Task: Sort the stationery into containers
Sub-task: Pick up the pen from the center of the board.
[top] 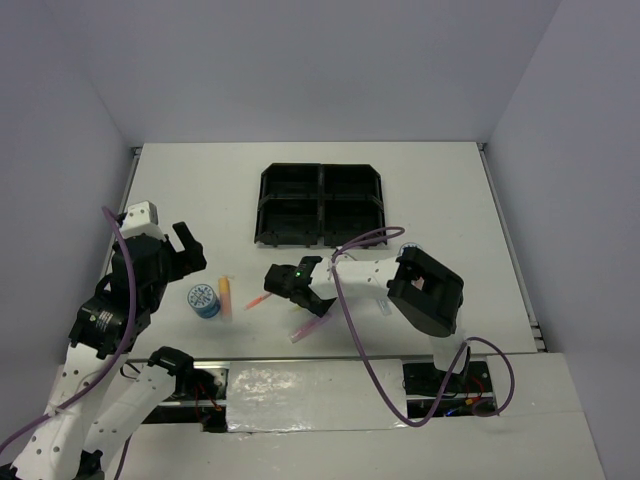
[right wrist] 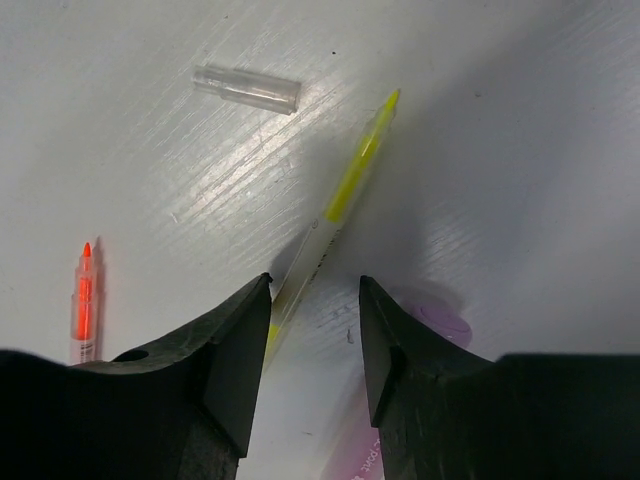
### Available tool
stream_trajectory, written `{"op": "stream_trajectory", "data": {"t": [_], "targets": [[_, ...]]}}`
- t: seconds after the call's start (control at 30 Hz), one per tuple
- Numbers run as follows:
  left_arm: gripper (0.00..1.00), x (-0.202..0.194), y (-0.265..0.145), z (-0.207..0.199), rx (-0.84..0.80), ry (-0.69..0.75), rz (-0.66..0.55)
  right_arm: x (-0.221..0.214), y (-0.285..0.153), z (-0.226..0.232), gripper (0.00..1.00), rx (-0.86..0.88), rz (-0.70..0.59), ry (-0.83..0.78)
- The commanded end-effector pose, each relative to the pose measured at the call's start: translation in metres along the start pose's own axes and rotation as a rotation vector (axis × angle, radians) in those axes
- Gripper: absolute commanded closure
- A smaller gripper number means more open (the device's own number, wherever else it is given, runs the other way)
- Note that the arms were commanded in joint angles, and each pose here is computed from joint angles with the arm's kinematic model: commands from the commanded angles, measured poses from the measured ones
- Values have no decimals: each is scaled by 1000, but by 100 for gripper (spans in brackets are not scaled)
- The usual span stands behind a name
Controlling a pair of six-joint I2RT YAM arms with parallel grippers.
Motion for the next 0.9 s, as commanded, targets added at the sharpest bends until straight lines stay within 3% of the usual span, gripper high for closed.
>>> {"op": "stream_trajectory", "data": {"t": [0.0, 0.3, 0.5, 0.53, 0.87], "targets": [[1, 6, 1, -3, -8, -8, -32, -4, 15, -1, 53, -28, -7, -7], [1, 8, -2, -2, -10, -14, -44, -10, 22, -5, 62, -53, 22, -62], [1, 8, -3, -1, -10, -16, -47, -15, 25, -7, 64, -59, 39, -64], [1, 8, -3, -1, -10, -17, -47, -15, 25, -6, 76, -58, 42, -59], [1, 8, -4, -1, -12, -16, -51, -17, 24, -8, 78, -67, 62, -40]]}}
Point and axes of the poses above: each gripper's point midway between its finger pads, its own y axis out along the fingers, its own z axis along the line the jaws close on, x = y × z, the point moved 3 cm from there along -y, back along the fingers, and after that the axes turned 7 degrees about -y, right-handed, at the moved point
